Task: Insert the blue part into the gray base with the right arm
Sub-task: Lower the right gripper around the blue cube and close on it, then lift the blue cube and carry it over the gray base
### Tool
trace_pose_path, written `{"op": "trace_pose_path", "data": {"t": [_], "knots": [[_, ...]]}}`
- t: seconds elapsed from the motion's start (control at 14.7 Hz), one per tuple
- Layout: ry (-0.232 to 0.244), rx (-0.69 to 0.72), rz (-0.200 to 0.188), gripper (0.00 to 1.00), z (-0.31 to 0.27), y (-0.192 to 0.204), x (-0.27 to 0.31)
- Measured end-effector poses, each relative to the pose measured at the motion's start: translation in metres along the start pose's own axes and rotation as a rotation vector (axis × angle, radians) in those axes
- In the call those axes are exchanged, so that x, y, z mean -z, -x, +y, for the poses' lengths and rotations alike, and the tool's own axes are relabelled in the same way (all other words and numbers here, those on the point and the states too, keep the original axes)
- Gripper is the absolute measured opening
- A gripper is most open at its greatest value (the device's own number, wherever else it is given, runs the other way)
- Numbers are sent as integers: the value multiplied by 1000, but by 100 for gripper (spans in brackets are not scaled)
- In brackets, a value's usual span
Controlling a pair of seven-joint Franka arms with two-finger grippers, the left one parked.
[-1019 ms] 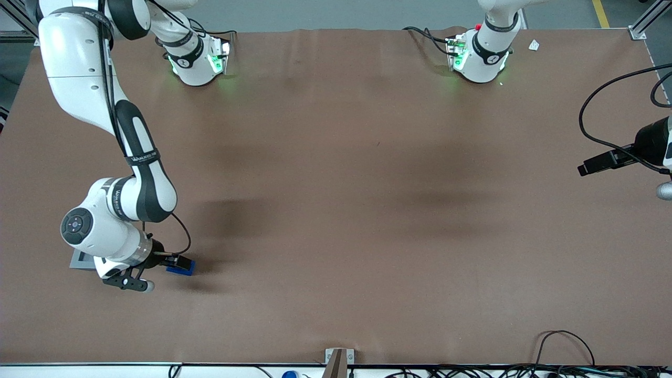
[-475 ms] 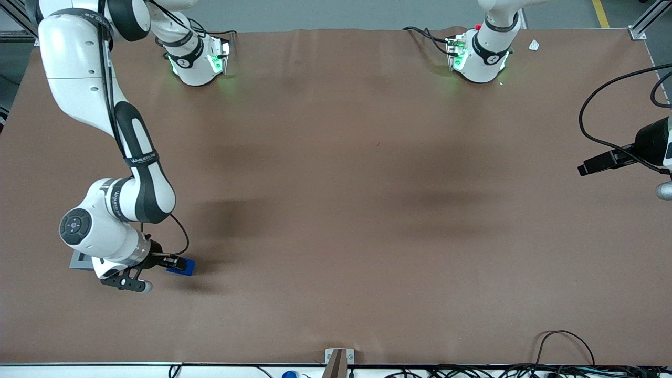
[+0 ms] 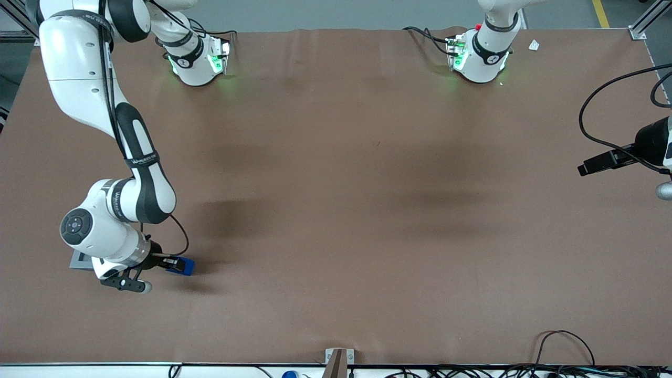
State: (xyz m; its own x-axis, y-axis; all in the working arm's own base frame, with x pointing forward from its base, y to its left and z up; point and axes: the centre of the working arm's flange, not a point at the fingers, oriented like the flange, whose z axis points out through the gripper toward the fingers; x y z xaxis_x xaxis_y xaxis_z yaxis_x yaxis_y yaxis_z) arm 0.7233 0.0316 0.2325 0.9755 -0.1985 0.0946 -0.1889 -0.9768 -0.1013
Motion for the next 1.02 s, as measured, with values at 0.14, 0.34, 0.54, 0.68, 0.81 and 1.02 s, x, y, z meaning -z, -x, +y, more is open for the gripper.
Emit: {"op": "trace_pose_path", "data": {"t": [0.14, 0.34, 0.54, 0.68, 0.81, 1.02], "knots": [[0, 0, 1, 50, 0, 0, 0], [1, 3, 1, 51, -1, 0, 0], [36, 51, 21, 51, -4, -4, 7], [58, 74, 21, 51, -6, -11, 21], [75, 67, -12, 51, 2, -17, 41], [86, 76, -54, 51, 46, -31, 87]]}}
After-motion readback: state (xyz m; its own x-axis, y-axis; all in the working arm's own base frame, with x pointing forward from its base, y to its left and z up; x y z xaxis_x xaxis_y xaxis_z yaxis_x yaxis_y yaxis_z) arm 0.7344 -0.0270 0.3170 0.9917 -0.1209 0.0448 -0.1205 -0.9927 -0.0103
